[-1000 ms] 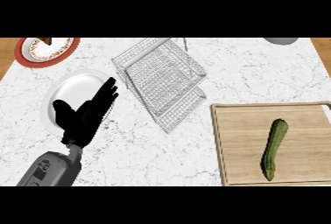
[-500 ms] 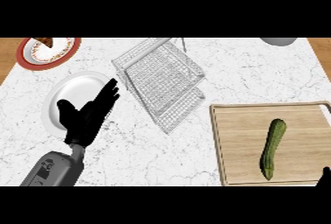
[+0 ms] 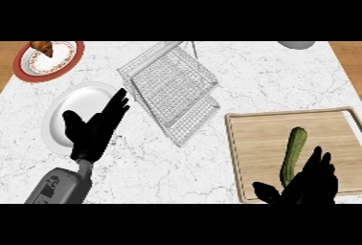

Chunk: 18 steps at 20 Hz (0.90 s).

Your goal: Pick the squash from the tray and place it in the tiered basket

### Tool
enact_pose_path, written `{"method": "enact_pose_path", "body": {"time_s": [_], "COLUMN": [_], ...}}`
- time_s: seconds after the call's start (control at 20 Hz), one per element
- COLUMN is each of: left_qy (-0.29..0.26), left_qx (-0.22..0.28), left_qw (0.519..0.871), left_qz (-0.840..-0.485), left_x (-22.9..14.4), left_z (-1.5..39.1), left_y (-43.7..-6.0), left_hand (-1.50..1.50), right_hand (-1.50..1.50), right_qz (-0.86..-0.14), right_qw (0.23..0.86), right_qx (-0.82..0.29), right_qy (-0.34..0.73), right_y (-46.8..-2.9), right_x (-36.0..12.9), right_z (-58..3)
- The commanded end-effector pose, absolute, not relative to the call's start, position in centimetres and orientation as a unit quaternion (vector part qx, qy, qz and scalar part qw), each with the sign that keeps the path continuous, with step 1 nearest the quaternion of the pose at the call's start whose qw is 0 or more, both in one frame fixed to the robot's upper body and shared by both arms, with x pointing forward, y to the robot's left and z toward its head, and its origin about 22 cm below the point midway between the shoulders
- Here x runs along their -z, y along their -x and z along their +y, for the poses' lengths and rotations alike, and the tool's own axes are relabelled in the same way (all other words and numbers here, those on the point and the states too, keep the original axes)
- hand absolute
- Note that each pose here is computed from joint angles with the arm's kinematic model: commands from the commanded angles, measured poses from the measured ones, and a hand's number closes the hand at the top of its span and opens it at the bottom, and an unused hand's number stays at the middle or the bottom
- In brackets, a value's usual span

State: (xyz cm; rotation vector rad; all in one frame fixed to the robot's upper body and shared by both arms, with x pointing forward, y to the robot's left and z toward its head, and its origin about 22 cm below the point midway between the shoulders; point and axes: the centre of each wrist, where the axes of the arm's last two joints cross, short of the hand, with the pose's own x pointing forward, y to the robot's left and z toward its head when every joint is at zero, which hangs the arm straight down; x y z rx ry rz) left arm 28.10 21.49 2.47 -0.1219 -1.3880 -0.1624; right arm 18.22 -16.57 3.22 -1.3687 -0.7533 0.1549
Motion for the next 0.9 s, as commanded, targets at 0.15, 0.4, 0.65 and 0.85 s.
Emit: {"method": "enact_pose_path", "body": {"time_s": [0.15,0.4,0.65,0.85], "left_qy": [0.058,0.059,0.049,0.056], "left_qx": [0.062,0.061,0.065,0.065], "left_qw": [0.763,0.766,0.760,0.766], "left_qz": [-0.641,-0.637,-0.645,-0.637], "left_x": [-2.9,-2.2,-2.5,-1.8], "left_z": [23.3,22.3,21.8,22.9], "left_y": [-28.0,-27.9,-28.7,-28.3], "left_hand": [0.00,0.00,0.00,0.00], "right_hand": [-1.50,-1.50,-1.50,-1.50], "right_qz": [-0.268,-0.274,-0.290,-0.293], "right_qw": [0.724,0.726,0.720,0.720], "right_qx": [-0.013,-0.001,0.005,0.015], "right_qy": [0.635,0.631,0.630,0.629], "right_y": [-18.9,-19.6,-20.2,-19.7], "right_x": [-3.4,-1.2,-2.2,-0.9], "right_z": [-16.7,-16.3,-16.8,-18.1]}}
